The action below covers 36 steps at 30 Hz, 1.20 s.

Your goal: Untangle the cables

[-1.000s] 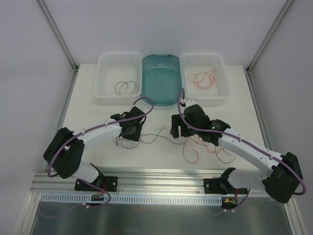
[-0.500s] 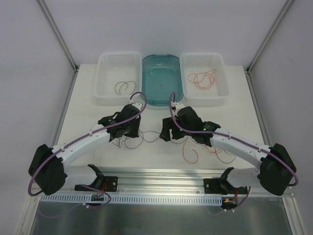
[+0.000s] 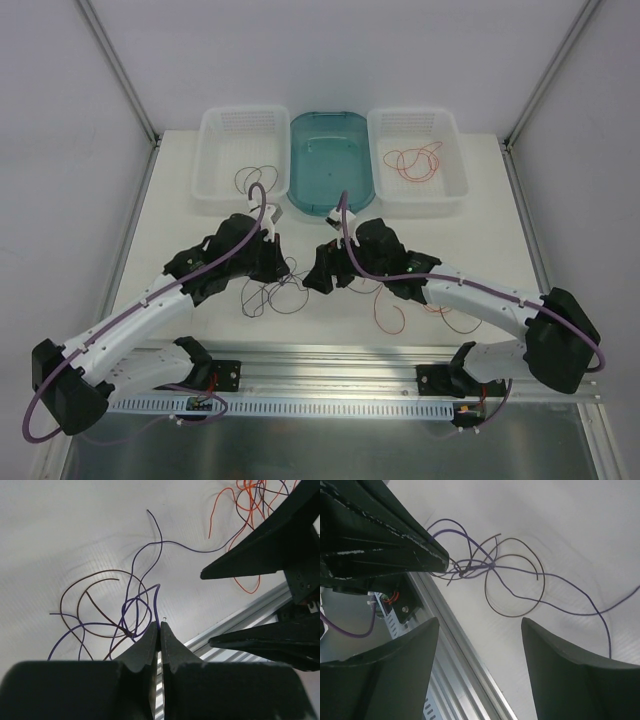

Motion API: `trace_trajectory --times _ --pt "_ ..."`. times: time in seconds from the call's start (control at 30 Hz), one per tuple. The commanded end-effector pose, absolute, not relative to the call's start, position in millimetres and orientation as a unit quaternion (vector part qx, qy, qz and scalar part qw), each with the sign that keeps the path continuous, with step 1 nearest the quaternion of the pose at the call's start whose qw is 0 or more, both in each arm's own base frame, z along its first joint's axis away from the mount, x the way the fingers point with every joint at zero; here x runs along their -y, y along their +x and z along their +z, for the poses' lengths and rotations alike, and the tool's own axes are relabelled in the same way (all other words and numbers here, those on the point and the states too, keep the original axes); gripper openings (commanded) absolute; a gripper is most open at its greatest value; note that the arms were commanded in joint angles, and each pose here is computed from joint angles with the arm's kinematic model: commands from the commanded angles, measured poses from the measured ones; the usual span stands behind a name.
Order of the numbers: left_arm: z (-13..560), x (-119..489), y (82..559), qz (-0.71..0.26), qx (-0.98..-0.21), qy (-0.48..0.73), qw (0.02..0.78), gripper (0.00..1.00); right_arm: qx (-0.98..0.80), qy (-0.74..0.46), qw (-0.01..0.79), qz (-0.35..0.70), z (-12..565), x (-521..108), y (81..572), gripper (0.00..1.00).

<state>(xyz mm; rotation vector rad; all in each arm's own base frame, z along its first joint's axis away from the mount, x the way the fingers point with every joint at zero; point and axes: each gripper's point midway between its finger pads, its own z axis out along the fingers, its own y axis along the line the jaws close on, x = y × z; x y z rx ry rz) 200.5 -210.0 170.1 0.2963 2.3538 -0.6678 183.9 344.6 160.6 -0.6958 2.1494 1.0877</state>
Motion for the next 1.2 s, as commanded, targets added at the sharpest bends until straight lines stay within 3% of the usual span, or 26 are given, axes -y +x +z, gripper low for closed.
trace_trajectory --times 0.0,0.47,0.57,0.67,0.7,0.83,1.03,1.17 --pt "195.9 220.1 194.4 -0.300 -0.884 0.107 0.342 0.00 -0.775 -0.282 0.328 0.460 170.7 -367.2 182.0 0.70" --pt "224.0 213.2 190.9 -0.333 -0.862 0.061 0.378 0.00 -0.751 -0.273 0.315 0.511 138.0 -405.3 184.3 0.63" --pt "224.2 212.4 191.1 -0.332 -0.861 0.059 0.380 0.00 -0.754 -0.277 0.307 0.510 132.0 -410.1 184.4 0.56" --pt "219.4 204.3 195.2 -0.312 -0.863 0.055 0.394 0.00 -0.761 -0.283 0.315 0.492 133.1 -402.3 186.0 0.34" --pt "215.1 196.6 199.9 -0.292 -0.866 0.044 0.404 0.00 -0.766 -0.283 0.320 0.480 133.2 -398.1 187.1 0.20" --pt "188.2 163.8 209.0 -0.218 -0.882 -0.004 0.417 0.00 -0.788 -0.300 0.347 0.411 142.8 -368.3 192.4 0.01" --pt "155.3 119.3 218.1 -0.134 -0.901 -0.082 0.405 0.00 -0.814 -0.323 0.372 0.308 169.4 -307.8 192.4 0.01" --pt "142.0 84.0 223.4 -0.096 -0.899 -0.150 0.401 0.00 -0.838 -0.273 0.407 0.242 191.5 -253.9 216.4 0.01"
